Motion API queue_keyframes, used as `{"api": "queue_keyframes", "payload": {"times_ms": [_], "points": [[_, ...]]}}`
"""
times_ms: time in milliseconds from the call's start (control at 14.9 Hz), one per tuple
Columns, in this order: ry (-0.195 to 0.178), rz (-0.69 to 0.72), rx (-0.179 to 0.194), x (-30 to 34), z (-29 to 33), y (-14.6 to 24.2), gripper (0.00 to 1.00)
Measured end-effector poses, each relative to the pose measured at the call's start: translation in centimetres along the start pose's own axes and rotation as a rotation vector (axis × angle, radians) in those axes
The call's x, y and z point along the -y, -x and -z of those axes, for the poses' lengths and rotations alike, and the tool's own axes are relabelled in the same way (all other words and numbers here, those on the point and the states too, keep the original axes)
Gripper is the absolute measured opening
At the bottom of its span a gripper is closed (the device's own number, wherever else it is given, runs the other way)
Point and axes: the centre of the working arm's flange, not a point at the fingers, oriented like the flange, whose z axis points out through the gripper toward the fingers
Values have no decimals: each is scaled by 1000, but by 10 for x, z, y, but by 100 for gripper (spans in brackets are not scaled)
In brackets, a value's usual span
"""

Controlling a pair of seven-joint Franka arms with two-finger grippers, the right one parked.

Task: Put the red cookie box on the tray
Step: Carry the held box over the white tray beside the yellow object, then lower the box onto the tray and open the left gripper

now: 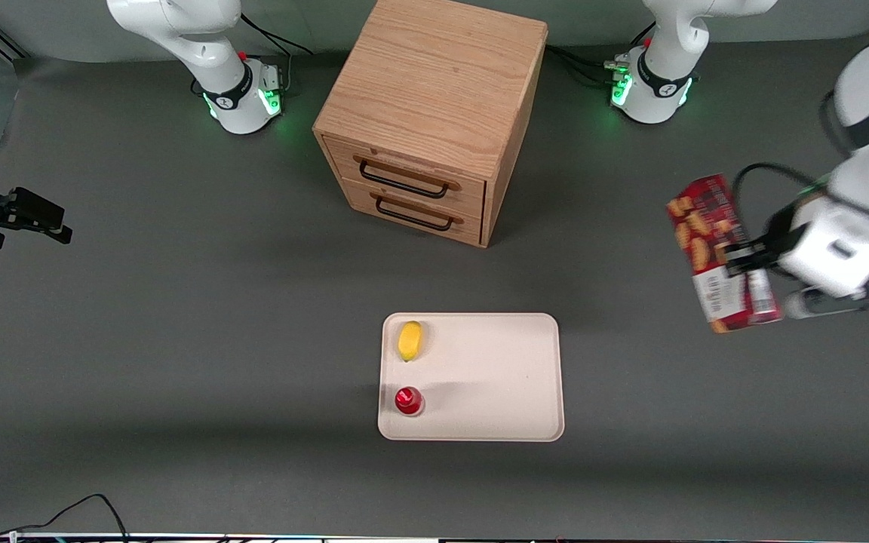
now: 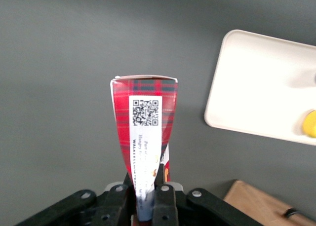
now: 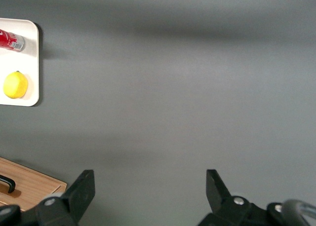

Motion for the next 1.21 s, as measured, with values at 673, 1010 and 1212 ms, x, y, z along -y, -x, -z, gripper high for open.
{"api": "queue_keyframes", "payload": {"times_ms": [673, 1010, 1212], "points": [[117, 141, -96, -189, -167, -24, 16], [98, 105, -136, -203, -244, -36, 16], [96, 83, -167, -206, -274, -40, 16]]}}
